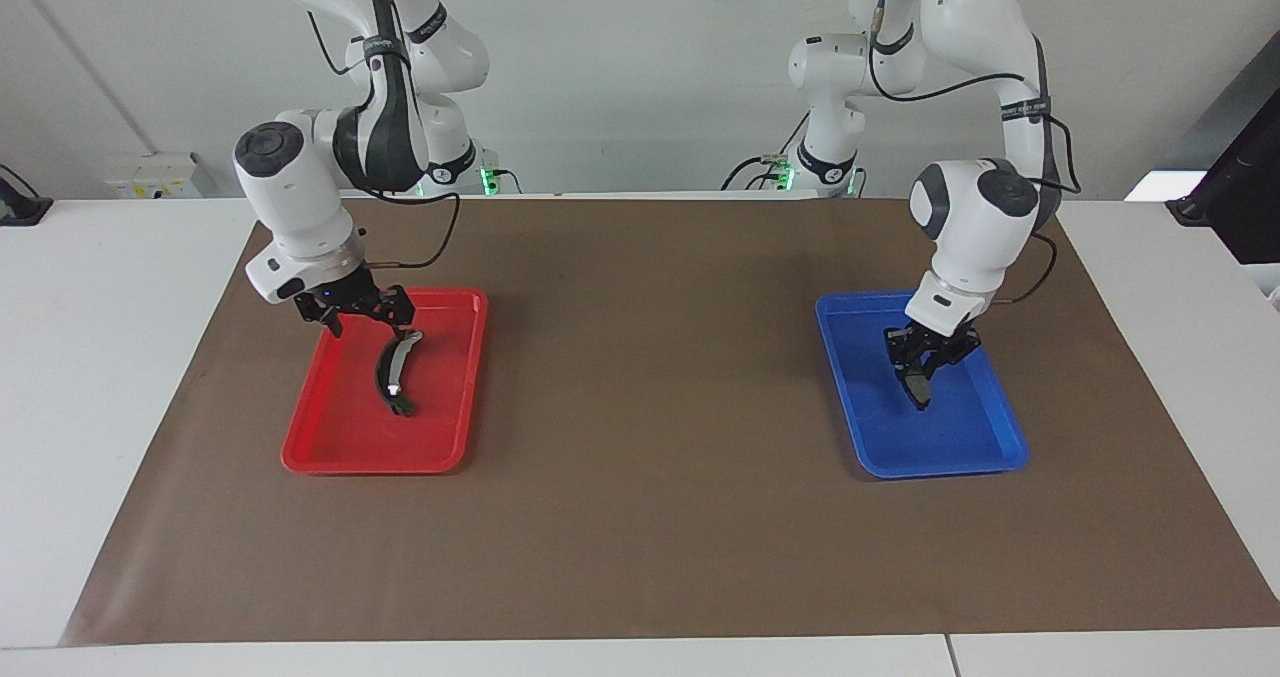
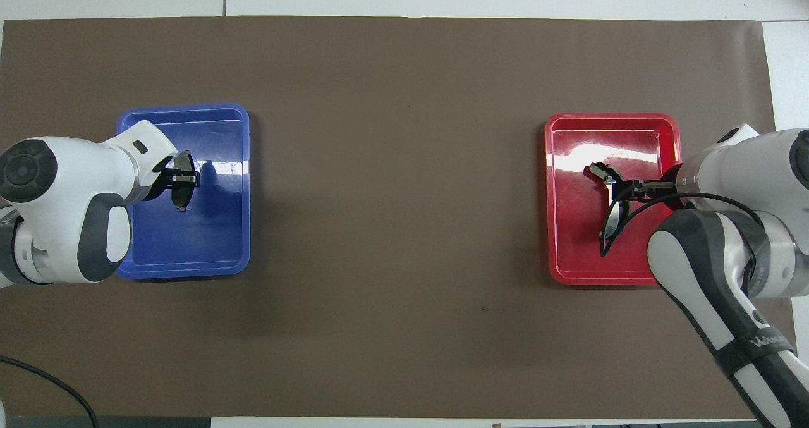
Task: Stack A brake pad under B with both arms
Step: 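Lift the flat pad with the left gripper while the right gripper grasps the curved pad, then set the flat pad between the trays with the left gripper while the right gripper holds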
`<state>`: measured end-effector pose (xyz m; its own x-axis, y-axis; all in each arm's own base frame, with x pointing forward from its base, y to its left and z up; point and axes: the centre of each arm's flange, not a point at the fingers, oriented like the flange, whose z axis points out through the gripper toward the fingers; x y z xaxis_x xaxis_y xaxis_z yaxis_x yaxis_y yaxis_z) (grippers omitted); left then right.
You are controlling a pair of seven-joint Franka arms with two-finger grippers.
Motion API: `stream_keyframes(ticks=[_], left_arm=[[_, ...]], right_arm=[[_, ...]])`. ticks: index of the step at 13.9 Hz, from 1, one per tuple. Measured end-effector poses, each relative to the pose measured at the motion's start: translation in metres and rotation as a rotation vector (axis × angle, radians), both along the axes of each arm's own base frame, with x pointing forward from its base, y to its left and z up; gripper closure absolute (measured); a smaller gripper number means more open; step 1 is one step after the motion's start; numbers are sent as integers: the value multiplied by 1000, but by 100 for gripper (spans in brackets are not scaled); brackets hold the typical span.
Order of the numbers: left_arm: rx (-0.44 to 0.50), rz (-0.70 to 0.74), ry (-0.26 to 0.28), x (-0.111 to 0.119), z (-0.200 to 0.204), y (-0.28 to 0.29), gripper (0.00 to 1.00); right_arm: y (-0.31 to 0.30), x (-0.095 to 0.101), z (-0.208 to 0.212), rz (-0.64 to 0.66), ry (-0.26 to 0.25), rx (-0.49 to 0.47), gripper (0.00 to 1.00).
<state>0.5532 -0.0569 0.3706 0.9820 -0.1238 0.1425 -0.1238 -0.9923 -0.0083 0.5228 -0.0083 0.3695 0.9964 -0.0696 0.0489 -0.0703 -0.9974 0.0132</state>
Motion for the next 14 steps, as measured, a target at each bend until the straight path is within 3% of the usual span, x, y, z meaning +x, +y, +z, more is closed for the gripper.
stream_keyframes(ticks=[3,5,11,14], left_arm=[[-18,15,-4,1,47,-54,61],[-40,33,-10,-7,48,-119,61],[-82,44,4,-34,-16,-311,61],[-106,3,-20,-45,-47,-357,61]], right_arm=[[0,-3,-31,16,1,-2,0],[-1,-4,-47,31,-8,-3,0],[-3,-7,-87,59,-10,15,2],[-4,-7,-87,84,-10,15,9]])
